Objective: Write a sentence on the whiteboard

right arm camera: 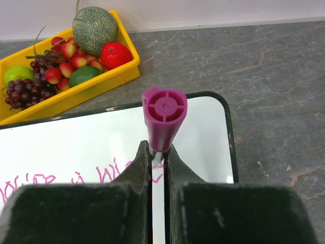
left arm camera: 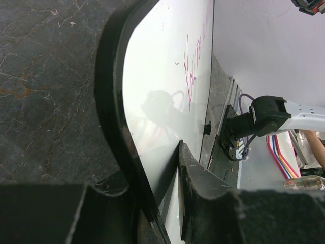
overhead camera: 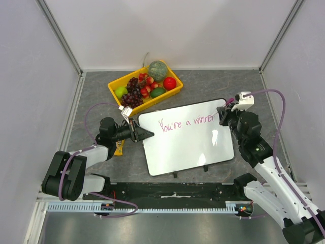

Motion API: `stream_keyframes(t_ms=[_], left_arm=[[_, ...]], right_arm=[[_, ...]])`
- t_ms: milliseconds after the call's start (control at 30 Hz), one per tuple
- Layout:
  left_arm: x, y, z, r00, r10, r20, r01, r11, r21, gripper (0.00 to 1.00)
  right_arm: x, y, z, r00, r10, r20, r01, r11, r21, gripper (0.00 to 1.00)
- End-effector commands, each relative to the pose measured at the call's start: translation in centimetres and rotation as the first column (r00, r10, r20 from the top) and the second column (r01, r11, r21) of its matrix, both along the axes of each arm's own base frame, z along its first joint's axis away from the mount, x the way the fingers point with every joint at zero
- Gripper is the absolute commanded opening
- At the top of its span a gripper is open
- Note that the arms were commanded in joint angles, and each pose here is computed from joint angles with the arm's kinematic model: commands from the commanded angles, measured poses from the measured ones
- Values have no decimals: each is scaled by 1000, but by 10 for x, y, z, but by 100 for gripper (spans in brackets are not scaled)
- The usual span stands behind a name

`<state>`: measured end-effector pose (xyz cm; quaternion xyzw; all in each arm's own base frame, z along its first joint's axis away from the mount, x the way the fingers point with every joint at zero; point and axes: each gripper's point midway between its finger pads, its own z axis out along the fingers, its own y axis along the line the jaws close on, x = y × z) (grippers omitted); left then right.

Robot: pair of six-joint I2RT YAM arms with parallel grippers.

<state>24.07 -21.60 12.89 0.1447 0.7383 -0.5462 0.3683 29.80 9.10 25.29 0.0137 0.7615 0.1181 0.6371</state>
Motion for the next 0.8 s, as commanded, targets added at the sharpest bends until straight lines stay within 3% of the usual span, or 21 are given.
stream_keyframes(t_ms=[0, 533, 767], left_arm=[[-1, 0, -25, 997, -22, 79, 14, 994, 104, 2], [-1, 0, -26, 997, -22, 74, 14, 994, 105, 2], [-1, 0, -26, 997, -24, 77, 16, 994, 105, 2]], right_arm=[[5, 13, 30, 996, 56, 67, -59, 997, 40, 0], [1, 67, 28, 981, 189, 49, -192, 980, 60, 0], [-14, 106, 36, 958, 271, 97, -277, 960, 53, 0]])
